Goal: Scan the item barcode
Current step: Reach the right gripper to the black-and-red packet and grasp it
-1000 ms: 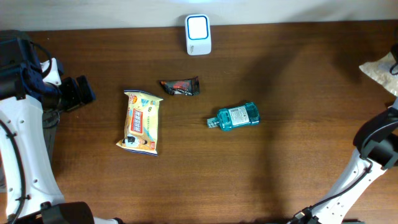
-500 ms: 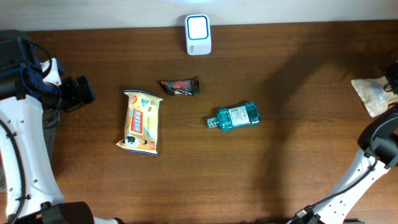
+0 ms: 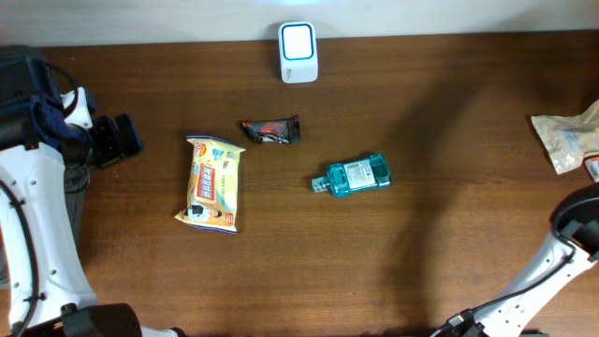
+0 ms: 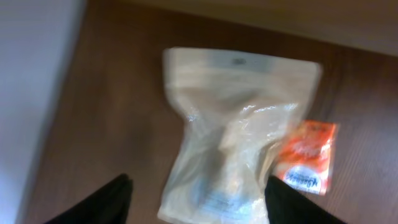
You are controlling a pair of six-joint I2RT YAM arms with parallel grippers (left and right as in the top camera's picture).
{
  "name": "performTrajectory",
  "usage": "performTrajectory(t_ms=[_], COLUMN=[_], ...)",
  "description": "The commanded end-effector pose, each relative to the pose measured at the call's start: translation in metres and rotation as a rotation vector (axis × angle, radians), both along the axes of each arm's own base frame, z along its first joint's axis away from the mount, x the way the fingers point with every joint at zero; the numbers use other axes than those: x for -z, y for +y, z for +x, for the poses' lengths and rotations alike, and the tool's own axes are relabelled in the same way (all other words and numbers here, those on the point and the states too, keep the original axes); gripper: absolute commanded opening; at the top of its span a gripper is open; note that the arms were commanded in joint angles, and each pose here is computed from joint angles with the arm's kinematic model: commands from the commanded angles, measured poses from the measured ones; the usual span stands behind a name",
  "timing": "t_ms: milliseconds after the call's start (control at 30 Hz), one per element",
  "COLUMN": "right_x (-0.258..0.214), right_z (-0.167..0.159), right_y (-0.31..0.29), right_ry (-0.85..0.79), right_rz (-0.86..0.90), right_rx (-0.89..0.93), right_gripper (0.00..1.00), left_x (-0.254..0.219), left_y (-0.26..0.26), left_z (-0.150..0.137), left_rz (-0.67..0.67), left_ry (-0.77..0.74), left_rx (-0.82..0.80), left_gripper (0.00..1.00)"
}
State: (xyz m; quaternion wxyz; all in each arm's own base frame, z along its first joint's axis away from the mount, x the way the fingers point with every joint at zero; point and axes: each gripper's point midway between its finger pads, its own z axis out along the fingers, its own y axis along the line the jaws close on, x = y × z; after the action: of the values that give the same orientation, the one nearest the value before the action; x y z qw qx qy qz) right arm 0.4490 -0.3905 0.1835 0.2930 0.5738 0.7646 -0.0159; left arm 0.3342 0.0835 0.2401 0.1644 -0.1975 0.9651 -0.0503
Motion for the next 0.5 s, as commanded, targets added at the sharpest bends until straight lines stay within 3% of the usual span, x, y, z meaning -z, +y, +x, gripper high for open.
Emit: performTrajectory(t_ms=[0,100,233,433,467], right_x=[-0.100,-0.122,-0.115,-0.100,-0.096], right_z=[0.032,0.051,0.076,0.077,0.074], right_y=[0.078,0.154,0.277,0.456,0.480], right_ry=[-0.173,-0.221,-0.206,-0.134,-0.121], right_rz=[-0.074,-0.031,0.035,-0.139,-0.172], right_rx=[-0.242,-0.464,-0.827,-1.447,-1.538], right_gripper=[0.74,0.75,0.75,0.99,0.98], left_x=[-0.004,-0.004,-0.004,-0.004,-0.004], left_y=[-0.001,-0.001,-0.001,-0.001,-0.001], left_z=[-0.002,-0.002,-0.002,-0.002,-0.002], left_rz=[-0.007,-0.007,-0.007,-0.007,-0.007], left_ry=[-0.013,-0.013,-0.013,-0.014,-0.014], left_rx=[-0.006,-0.006,-0.006,-0.006,-0.006], left_gripper=[0.99,0.99,0.99,0.99,0.99])
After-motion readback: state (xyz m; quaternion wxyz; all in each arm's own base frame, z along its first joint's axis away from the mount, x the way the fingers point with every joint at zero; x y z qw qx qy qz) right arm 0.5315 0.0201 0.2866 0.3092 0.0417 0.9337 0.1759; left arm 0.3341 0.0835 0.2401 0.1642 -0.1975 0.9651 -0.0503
